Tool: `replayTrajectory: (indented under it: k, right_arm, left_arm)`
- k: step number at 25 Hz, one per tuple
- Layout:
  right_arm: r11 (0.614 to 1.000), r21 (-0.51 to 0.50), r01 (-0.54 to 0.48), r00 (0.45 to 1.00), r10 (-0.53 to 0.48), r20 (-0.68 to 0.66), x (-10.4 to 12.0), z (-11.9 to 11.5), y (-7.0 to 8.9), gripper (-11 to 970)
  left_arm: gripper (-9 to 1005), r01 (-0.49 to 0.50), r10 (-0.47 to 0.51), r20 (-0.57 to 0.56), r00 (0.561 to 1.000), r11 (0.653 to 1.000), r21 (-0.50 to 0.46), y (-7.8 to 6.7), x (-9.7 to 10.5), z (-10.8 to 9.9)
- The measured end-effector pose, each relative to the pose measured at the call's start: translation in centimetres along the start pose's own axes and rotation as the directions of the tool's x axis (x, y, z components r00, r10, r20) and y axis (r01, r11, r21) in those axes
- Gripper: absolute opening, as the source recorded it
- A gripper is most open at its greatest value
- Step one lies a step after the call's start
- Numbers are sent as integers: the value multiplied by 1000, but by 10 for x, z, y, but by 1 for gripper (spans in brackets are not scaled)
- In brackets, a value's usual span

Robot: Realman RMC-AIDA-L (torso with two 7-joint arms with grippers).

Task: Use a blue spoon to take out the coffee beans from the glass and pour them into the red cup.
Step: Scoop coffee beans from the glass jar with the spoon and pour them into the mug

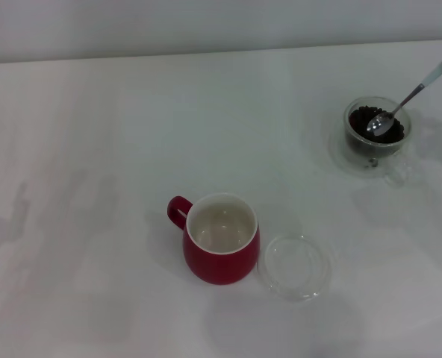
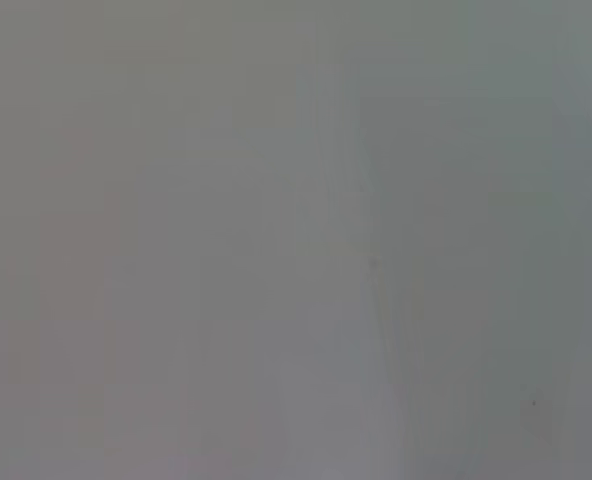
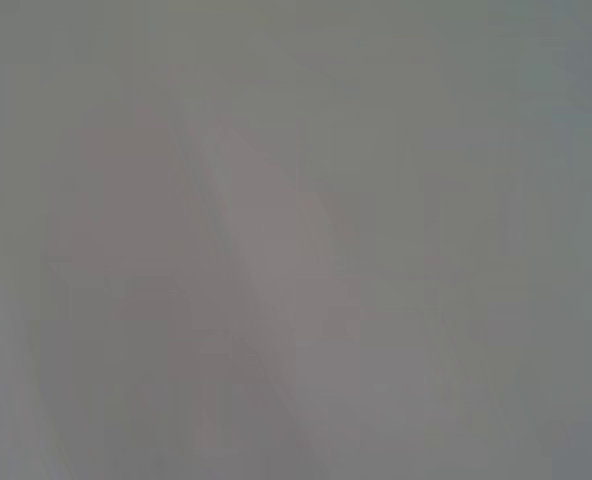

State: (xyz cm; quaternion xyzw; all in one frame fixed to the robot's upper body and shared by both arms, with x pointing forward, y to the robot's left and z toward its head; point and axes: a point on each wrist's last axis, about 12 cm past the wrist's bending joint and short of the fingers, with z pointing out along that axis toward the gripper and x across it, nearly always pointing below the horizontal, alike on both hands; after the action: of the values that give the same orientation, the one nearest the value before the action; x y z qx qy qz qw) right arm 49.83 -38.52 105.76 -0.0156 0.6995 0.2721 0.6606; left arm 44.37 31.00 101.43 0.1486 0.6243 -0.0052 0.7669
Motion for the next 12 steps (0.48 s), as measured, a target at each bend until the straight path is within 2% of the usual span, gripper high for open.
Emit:
replayTrajectory:
  k: [12]
  right_arm:
    - [1000,-6,-20,1000,20,-4,3,1,2,143]
  left_arm:
    - [583,-2,2,-8,1000,1000,4,0,1,3]
